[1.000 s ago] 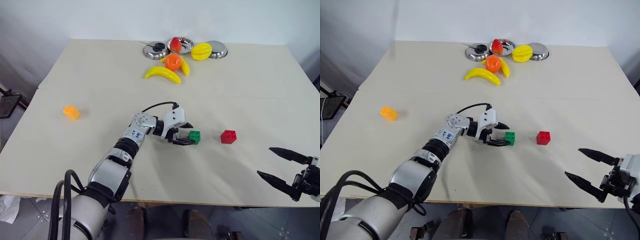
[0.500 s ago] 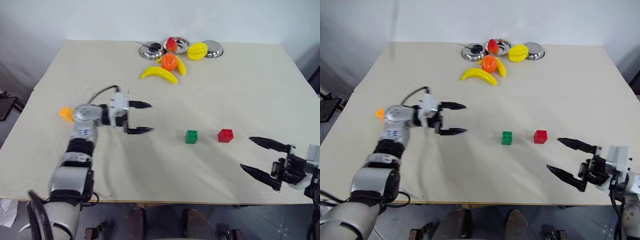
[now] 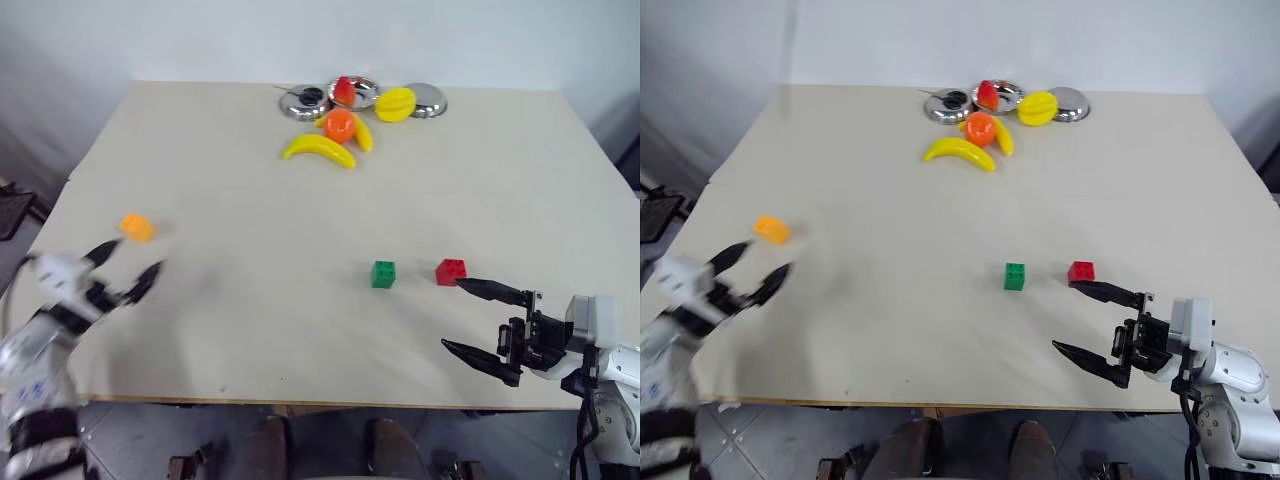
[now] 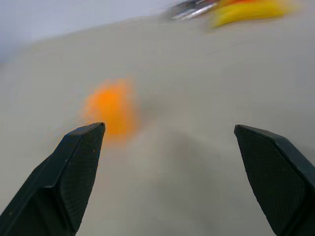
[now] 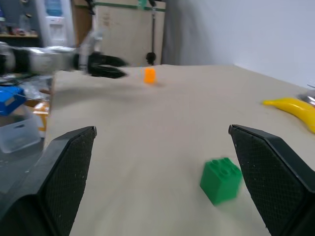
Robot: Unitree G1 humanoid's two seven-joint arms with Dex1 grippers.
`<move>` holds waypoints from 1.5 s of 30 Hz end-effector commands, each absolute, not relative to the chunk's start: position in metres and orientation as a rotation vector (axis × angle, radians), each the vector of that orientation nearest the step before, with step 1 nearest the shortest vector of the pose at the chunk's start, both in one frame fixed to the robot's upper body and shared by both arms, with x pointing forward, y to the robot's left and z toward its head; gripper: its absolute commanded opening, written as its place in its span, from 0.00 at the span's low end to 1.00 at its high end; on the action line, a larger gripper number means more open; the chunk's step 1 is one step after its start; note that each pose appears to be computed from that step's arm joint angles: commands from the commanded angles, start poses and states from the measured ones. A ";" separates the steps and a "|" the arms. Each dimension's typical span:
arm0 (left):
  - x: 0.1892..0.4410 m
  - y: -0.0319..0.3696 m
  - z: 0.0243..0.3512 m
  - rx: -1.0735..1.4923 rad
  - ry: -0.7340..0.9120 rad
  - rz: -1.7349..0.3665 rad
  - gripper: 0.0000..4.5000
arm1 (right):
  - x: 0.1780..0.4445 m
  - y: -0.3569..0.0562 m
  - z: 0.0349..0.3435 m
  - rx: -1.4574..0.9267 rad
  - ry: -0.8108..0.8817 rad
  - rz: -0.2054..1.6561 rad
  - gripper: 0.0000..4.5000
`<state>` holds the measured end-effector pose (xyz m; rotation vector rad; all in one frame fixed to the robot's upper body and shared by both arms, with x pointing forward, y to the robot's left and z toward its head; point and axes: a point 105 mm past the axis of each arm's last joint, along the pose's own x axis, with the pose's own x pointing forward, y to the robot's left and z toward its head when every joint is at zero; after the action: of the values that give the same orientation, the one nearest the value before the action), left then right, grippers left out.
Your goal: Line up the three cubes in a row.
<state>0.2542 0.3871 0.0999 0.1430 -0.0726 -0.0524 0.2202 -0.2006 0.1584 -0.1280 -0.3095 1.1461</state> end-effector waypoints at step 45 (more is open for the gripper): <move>0.385 0.319 0.168 0.091 -0.104 -0.393 0.34 | 0.216 -0.216 0.157 -0.205 -0.280 1.041 1.00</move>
<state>0.3825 0.3346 0.1376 0.0420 0.0100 -0.2787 0.2192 -0.2100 0.1474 -0.1617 -0.2495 1.0601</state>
